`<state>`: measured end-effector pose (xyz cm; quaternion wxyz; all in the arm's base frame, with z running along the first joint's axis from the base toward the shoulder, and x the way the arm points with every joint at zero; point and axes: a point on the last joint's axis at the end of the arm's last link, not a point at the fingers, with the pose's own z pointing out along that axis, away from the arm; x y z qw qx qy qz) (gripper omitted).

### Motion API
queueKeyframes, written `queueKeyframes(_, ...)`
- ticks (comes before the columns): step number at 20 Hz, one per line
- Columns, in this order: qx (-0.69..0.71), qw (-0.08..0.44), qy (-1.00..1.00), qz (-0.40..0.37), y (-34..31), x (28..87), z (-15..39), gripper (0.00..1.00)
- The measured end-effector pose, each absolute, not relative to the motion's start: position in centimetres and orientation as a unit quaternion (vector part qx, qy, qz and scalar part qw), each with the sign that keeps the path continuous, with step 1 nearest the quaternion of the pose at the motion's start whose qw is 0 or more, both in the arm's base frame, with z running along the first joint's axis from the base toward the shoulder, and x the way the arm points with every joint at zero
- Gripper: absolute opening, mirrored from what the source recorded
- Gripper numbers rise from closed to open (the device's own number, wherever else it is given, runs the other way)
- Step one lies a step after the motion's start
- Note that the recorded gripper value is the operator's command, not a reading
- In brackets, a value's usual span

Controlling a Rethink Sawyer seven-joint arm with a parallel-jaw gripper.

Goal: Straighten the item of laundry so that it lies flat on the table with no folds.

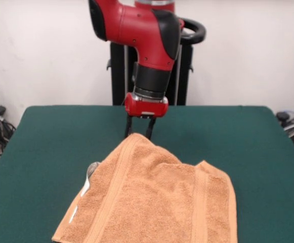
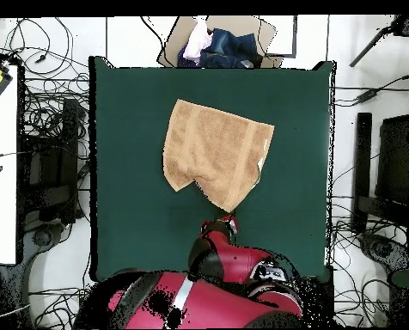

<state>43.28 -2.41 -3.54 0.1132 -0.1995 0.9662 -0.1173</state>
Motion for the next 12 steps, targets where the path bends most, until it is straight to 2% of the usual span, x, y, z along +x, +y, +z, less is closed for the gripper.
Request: queueKeyframes(12,-0.219,0.106,0.958,-0.149,-3.7,42.9,-2.7,1.00)
